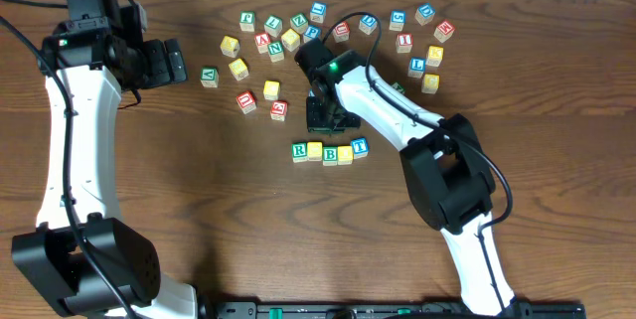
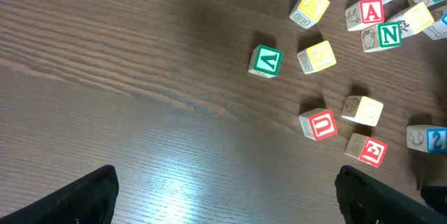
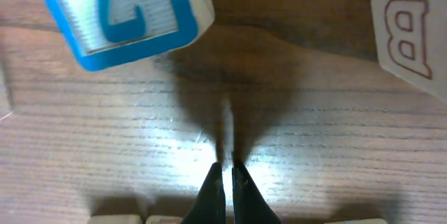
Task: Spell out ROBOT
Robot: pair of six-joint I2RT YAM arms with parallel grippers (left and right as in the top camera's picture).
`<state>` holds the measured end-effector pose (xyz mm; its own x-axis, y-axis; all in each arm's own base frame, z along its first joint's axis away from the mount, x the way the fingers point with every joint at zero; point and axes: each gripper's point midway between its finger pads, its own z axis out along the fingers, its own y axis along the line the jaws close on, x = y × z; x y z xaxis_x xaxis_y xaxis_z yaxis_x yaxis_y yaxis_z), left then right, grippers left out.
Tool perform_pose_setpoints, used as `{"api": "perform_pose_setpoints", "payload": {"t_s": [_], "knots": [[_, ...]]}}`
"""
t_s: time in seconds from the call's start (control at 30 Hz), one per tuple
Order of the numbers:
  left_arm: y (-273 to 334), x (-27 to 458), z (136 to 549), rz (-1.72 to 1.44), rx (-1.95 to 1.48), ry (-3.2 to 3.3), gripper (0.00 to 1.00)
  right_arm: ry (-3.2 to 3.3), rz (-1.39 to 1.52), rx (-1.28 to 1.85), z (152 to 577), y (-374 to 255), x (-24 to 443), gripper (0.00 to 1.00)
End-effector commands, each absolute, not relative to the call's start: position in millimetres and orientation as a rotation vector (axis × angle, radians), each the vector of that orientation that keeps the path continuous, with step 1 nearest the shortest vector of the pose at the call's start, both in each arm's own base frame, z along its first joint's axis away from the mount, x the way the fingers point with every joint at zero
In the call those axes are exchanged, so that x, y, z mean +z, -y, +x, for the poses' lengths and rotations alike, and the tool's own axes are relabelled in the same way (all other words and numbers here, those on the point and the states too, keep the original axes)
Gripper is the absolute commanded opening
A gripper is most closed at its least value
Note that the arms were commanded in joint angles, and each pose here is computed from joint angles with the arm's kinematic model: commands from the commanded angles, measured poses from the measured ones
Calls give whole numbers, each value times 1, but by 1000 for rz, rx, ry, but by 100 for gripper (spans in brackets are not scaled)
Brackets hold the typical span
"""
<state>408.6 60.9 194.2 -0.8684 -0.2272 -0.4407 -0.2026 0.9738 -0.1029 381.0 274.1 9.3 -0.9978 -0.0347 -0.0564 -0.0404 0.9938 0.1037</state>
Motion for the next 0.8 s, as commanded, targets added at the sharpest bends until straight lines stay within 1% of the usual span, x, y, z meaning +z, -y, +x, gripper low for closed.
{"api": "perform_pose_setpoints", "payload": {"t_s": [0.0,0.1,0.13,0.2,0.23,0.3,0.33,0.37,0.4,0.57,0.77], "knots": [[-61,208,411,-296,-80,-2623,98,-2954,-141,255,400,-266,70,1],[-61,208,411,-296,-80,-2622,98,-2870,-222,284,404,-254,112,3],[-61,208,411,-296,-80,-2623,98,-2844,-247,289,405,-249,126,6],[-61,208,411,-296,-80,-2622,98,-2794,-269,296,403,-237,155,14],[-61,208,411,-296,-80,-2622,98,-2769,-274,300,402,-230,169,21],[-61,208,411,-296,-80,-2623,98,-2720,-268,290,400,-213,197,49],[-61,208,411,-296,-80,-2622,98,-2697,-251,269,399,-202,209,72],[-61,208,411,-296,-80,-2622,98,-2679,-227,245,398,-192,219,90],[-61,208,411,-296,-80,-2622,98,-2664,-205,228,394,-182,230,99],[-61,208,411,-296,-80,-2622,98,-2609,-154,232,380,-159,265,99],[-61,208,411,-296,-80,-2622,98,-2583,-153,243,376,-157,275,99]]}}
